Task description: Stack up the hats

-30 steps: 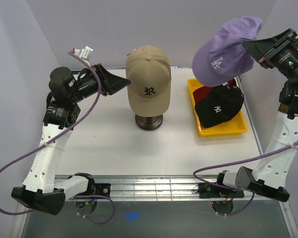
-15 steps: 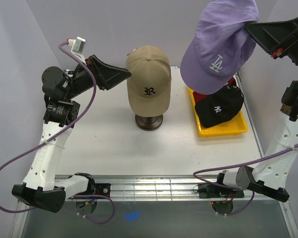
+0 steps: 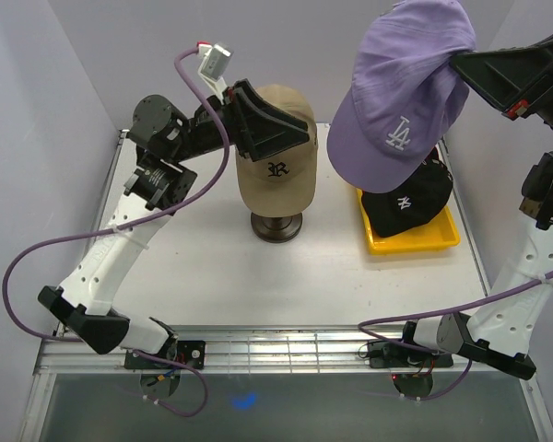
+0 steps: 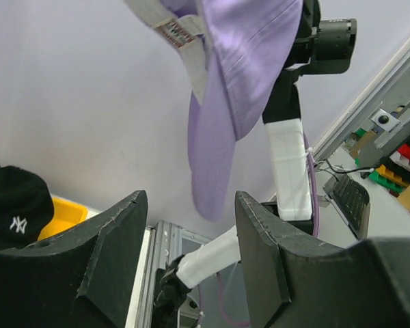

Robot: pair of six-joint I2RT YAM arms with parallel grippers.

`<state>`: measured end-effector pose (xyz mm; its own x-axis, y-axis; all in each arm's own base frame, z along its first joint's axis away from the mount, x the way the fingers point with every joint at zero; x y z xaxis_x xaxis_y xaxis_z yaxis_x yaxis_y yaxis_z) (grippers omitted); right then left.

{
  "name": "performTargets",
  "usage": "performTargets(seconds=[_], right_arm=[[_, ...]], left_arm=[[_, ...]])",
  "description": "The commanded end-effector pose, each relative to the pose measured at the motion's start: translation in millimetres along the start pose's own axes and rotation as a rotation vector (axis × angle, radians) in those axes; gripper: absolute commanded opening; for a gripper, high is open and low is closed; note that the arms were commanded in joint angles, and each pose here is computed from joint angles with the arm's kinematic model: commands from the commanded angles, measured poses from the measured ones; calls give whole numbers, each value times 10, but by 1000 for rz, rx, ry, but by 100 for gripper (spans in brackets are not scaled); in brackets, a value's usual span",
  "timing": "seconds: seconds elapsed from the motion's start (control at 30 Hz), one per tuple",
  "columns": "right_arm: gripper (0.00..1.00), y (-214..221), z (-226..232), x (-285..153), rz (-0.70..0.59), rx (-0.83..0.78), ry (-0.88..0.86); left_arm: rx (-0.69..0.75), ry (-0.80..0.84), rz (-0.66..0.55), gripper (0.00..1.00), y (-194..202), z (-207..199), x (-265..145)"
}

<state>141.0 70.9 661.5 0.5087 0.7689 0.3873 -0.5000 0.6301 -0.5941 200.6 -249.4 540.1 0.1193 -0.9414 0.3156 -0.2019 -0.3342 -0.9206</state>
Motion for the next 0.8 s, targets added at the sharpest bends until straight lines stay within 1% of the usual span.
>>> performTargets(seconds=[0.0,0.13,0.27,0.43,0.53,0.57,0.6,0.67,0.7,0.73,0.77], right_arm=[[8,93,76,-33,21,-26,-21],[8,112,44,-44,32,-11,-15],[8,113,40,-46,33,-4,-13],[8,102,1,-43,37,4,-10],[8,86,-13,-37,34,7,-10],[8,71,-38,-32,34,15,-8],[8,61,-54,-30,31,17,-6],[8,36,-111,-24,32,28,0],[8,21,-134,-22,26,28,2],[8,12,-154,-21,25,29,5],[8,-3,-199,-20,20,37,9]], left_arm=[[88,46,-44,64,-169,-167,177],[87,48,-26,64,-72,-106,452],[73,80,-5,64,52,-106,631],[81,93,3,64,104,-147,712],[70,96,2,61,125,-153,739],[66,100,-2,58,113,-169,739],[63,108,-6,43,106,-180,739],[48,142,-24,30,65,-234,745],[42,153,-30,15,48,-252,746],[44,169,-47,9,19,-261,765],[15,182,-44,3,15,-279,768]])
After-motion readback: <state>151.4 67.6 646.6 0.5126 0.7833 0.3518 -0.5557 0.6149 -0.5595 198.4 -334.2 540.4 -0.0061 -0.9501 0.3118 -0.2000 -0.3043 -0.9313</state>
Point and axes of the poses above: each gripper's point midway between its finger pads, its own x axis out along the fingers, its own z axis along the line the jaws close on, y = z × x, the point moved 7 cm from there along -x, back along the fingers, and after that the axes turned 15 degrees about x, right-handed, at the moved point
